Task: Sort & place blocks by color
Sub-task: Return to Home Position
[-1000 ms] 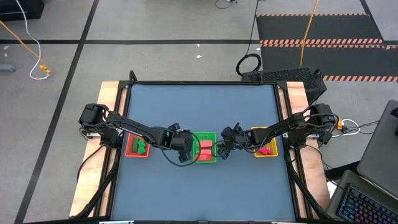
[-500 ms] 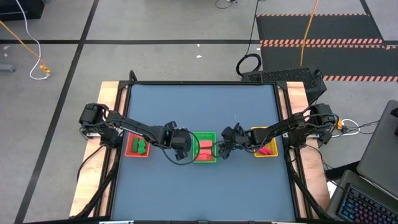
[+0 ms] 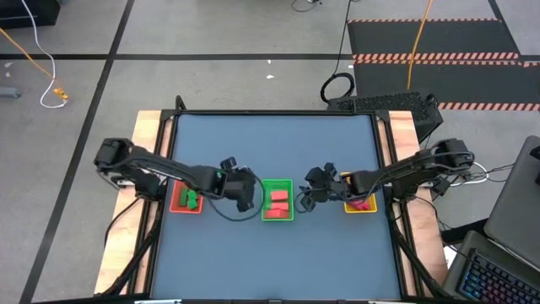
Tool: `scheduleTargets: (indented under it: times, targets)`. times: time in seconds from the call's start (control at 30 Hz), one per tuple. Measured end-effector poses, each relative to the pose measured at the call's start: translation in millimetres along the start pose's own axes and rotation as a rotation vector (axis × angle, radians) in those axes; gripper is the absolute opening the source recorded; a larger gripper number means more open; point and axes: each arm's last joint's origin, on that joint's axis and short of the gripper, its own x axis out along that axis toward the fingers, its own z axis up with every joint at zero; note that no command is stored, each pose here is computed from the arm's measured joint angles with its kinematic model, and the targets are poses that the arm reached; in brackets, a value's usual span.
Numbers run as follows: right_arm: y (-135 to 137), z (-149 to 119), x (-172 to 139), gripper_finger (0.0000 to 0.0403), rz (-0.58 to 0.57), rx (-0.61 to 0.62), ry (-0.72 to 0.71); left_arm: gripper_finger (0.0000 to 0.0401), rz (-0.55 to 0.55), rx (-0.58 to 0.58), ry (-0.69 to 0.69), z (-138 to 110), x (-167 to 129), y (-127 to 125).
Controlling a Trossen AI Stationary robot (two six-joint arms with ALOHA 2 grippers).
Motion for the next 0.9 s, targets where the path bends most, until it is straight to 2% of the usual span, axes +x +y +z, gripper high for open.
scheduleTargets:
  times: [0.13, 0.2, 0.27, 0.37, 0.47, 0.57, 0.7, 0.9]
  targets:
    - [3.9, 5.6, -15.1, 0.0157, 0.042, -0.031, -0.052, 0.0171, -0.028, 0.015, -0.162, 10.2, -31.1, 3.1]
    - [6.7, 8.5, -24.9, 0.0144, 0.079, -0.056, -0.082, 0.0155, -0.052, 0.043, -0.219, 12.5, -46.2, 6.0]
    - [9.0, 9.9, -36.1, 0.0129, 0.112, -0.093, -0.105, 0.0128, -0.073, 0.046, -0.279, 15.1, -59.9, 9.4]
    - [12.3, 11.4, -52.9, 0.0102, 0.169, -0.134, -0.144, 0.0067, -0.093, 0.062, -0.319, 6.2, -72.8, 15.8]
    - [13.9, 9.6, -69.1, 0.0073, 0.227, -0.159, -0.192, 0.0012, -0.108, 0.061, -0.34, -11.4, -76.3, 22.9]
    - [10.0, -0.8, -80.1, 0.0045, 0.265, -0.181, -0.27, 0.0013, -0.157, 0.013, -0.417, -30.8, -74.8, 29.4]
    - [-5.4, -18.8, -88.4, 0.0009, 0.37, -0.164, -0.393, 0.0005, -0.257, -0.026, -0.498, -61.9, -70.2, 40.8]
    - [-40.5, -45.5, -97.8, 0.0005, 0.529, -0.082, -0.605, 0.0003, -0.329, -0.07, -0.655, -98.1, -75.2, 62.2]
